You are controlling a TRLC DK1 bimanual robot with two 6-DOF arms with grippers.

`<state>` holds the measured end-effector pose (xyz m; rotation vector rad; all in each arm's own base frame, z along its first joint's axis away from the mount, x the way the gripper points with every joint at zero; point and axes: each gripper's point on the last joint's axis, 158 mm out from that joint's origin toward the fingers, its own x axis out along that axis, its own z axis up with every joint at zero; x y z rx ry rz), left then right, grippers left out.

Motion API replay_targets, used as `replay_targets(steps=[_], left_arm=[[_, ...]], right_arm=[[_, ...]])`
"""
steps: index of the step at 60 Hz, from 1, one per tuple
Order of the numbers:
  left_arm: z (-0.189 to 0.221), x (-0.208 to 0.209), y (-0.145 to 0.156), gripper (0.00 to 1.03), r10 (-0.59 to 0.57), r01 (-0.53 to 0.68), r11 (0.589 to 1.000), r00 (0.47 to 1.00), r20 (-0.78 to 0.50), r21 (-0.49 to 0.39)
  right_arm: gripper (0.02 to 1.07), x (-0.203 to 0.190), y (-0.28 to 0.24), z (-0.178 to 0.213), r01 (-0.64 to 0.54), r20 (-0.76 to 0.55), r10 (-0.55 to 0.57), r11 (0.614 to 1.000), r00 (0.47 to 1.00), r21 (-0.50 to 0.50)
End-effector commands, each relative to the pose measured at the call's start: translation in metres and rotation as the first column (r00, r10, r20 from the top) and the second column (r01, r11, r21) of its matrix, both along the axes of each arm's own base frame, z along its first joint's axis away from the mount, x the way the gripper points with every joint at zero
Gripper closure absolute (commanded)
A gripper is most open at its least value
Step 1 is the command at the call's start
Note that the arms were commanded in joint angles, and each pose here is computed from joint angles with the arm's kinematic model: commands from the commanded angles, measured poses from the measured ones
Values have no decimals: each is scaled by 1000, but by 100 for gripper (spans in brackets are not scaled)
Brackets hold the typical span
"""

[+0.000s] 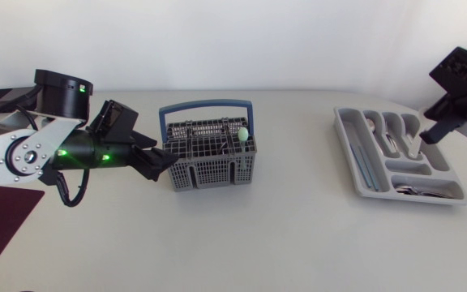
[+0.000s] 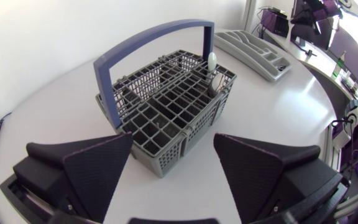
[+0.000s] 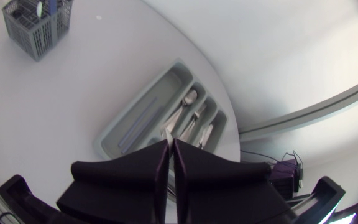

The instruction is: Transfer all utensils from the basket to the drawer tray.

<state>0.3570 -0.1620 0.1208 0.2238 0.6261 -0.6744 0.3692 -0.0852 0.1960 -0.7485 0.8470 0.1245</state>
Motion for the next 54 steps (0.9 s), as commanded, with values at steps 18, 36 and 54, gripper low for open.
replay_targets(steps=[18, 36, 54], left_arm=[[11, -12, -21, 13, -59, 58, 998, 998, 17, 26], [13, -14, -26, 13, -60, 60, 997, 998, 17, 43], [13, -17, -27, 13, -61, 60, 997, 998, 19, 50]], right_arm=[[100, -13, -104, -93, 49, -147, -94, 958, 985, -283], [100, -3, -135, -134, 38, -195, -107, 944, 975, -326], [68, -6, -123, -155, 16, -212, -90, 944, 973, -328]])
